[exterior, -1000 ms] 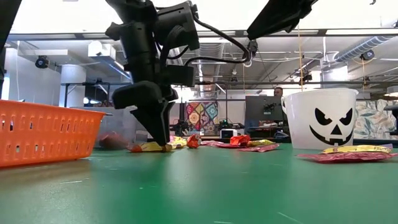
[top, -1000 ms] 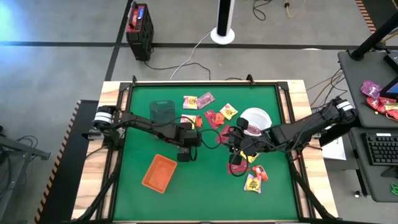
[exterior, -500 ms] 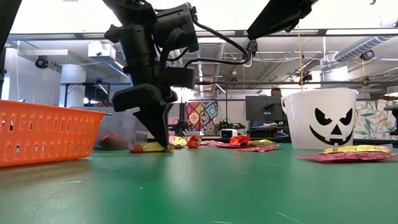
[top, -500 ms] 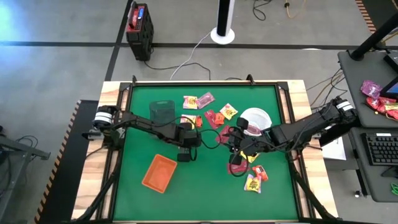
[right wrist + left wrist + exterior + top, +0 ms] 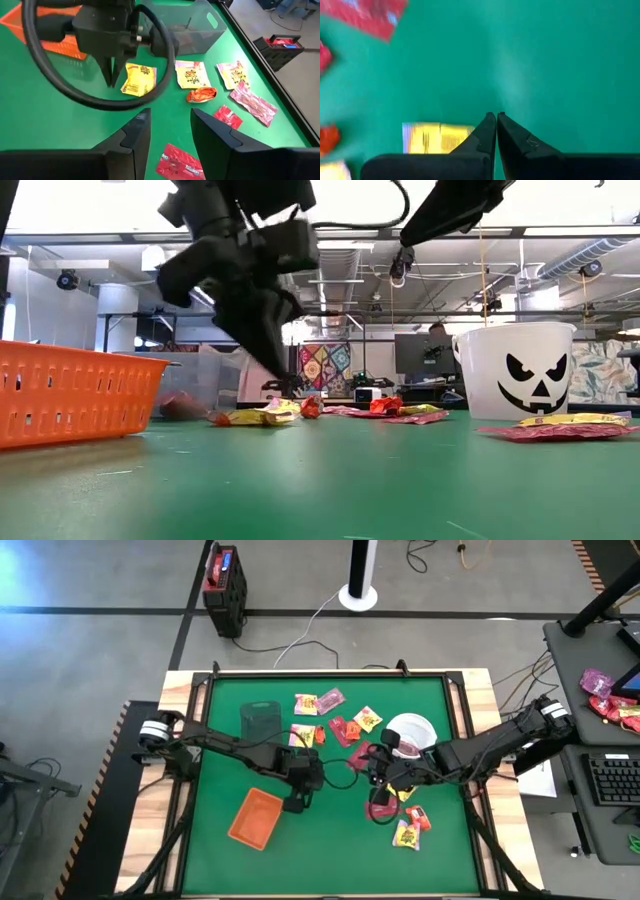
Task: Sort candy by brand, put in halloween buckets
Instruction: Put the yellow candy into the orange bin
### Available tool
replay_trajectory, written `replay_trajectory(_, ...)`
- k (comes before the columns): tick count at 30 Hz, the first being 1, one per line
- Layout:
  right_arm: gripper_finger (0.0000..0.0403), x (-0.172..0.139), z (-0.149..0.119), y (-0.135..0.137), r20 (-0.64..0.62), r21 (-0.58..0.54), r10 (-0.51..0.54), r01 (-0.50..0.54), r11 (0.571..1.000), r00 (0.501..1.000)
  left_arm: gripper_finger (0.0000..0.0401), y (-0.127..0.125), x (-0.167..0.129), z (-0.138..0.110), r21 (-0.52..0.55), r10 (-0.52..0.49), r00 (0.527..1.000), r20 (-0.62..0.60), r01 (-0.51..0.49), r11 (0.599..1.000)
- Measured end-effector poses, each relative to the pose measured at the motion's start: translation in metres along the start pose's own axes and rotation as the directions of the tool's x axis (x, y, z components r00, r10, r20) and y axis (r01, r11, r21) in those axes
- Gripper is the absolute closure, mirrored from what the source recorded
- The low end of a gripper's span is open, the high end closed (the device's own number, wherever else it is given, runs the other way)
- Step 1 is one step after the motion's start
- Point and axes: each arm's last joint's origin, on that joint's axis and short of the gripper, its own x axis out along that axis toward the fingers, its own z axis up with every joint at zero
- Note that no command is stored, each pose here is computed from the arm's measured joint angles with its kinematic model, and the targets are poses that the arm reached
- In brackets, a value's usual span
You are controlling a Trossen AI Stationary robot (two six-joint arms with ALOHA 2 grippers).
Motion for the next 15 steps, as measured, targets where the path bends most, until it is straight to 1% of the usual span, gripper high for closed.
replay_trajectory(3,0.0266,0.000,0.000,0.000,0.002,0.002,0.001,-0.001,1.000,1.000,0.0385,0.000,0.001,-0.005,0.027,0.013,0.998,-0.054,-0.011,1.000)
replay_trajectory(6,0.0267,0.000,0.000,0.000,0.003,0.005,0.001,-0.001,1.000,1.000,0.0352,0.000,0.006,-0.005,0.057,0.017,0.998,-0.057,-0.014,0.998)
replay_trajectory(11,0.0270,0.000,0.001,0.000,0.006,0.007,0.002,-0.002,1.000,1.000,0.0281,0.004,0.017,-0.009,0.092,0.141,0.984,-0.106,-0.132,0.987)
replay_trajectory(13,0.0269,0.000,0.001,0.000,0.006,0.007,0.002,-0.002,1.000,1.000,0.0258,0.005,0.023,-0.011,0.107,0.169,0.977,-0.130,-0.156,0.982)
replay_trajectory(15,0.0267,0.000,0.001,0.000,0.005,0.008,0.003,-0.003,1.000,1.000,0.0243,0.005,0.026,-0.012,0.115,0.187,0.972,-0.141,-0.172,0.978)
